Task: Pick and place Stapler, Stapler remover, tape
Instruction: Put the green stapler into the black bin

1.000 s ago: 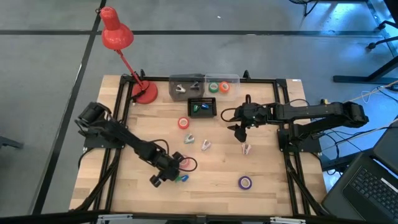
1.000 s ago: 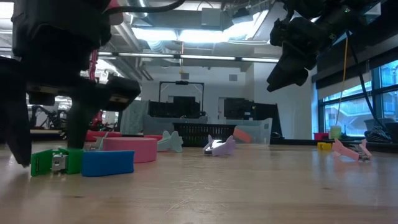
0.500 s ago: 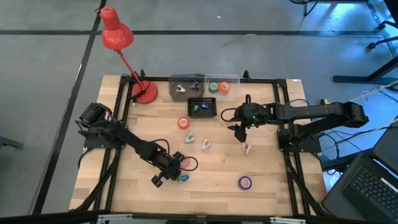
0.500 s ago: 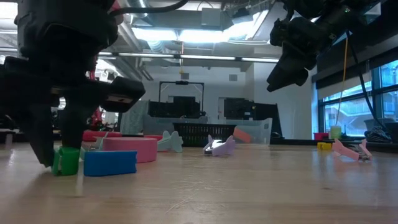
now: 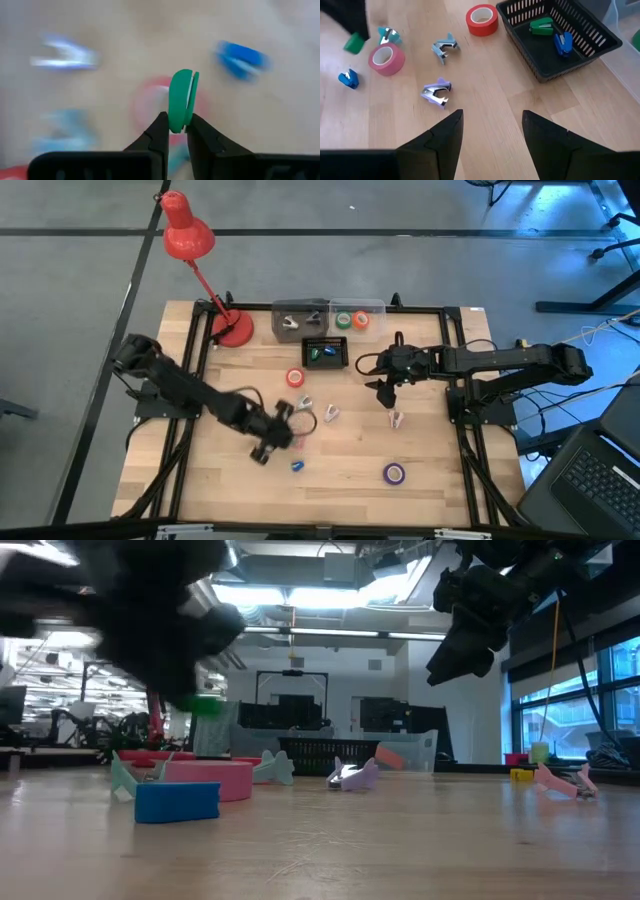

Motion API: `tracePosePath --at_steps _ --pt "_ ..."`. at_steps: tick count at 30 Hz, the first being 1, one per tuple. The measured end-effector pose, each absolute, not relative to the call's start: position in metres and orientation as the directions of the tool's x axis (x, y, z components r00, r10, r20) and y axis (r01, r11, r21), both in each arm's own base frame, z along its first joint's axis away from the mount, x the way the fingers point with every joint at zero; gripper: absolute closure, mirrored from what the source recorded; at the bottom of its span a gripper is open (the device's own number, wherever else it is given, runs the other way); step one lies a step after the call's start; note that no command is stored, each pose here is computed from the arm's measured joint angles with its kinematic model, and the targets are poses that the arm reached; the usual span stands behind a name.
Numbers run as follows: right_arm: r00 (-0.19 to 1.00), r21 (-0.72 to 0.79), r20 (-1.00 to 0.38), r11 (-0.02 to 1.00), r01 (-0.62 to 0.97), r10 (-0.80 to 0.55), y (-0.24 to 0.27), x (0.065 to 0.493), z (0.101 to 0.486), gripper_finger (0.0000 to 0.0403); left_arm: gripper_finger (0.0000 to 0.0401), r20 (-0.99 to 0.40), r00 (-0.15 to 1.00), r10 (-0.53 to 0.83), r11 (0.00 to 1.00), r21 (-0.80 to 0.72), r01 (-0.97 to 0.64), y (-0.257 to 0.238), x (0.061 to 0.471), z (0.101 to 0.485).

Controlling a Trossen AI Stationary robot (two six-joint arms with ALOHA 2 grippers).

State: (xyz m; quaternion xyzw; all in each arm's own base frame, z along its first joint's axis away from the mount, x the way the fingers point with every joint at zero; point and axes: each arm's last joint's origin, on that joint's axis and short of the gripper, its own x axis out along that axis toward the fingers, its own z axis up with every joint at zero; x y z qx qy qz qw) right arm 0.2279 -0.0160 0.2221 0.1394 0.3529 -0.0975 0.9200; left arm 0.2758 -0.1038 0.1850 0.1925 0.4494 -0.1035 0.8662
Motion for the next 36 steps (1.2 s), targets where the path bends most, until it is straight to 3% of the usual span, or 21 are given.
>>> tracePosePath --at_steps 7,17,25,36 --pt "0.745 0.187 -0.662 0.944 0.270 -0.082 -0.016 0.229 0.224 0.0198 0.0365 -0.677 0.672 0.300 0.908 0.419 0.016 -0.021 0.298 0.207" --pt "0.738 0.181 -0.670 0.946 0.269 -0.082 -0.016 0.229 0.223 0.0198 0.0365 -0.556 0.722 0.412 0.910 0.294 -0.293 0.120 0.291 0.221" --pt "0.745 0.164 -0.662 0.952 0.259 -0.089 -0.018 0.229 0.224 0.0198 0.0365 -0.575 0.713 0.402 0.916 0.265 -0.302 0.147 0.282 0.214" --pt "0.748 0.162 -0.658 0.952 0.260 -0.092 -0.019 0.229 0.224 0.0198 0.0365 -0.716 0.632 0.296 0.952 0.272 -0.138 0.143 0.320 0.174"
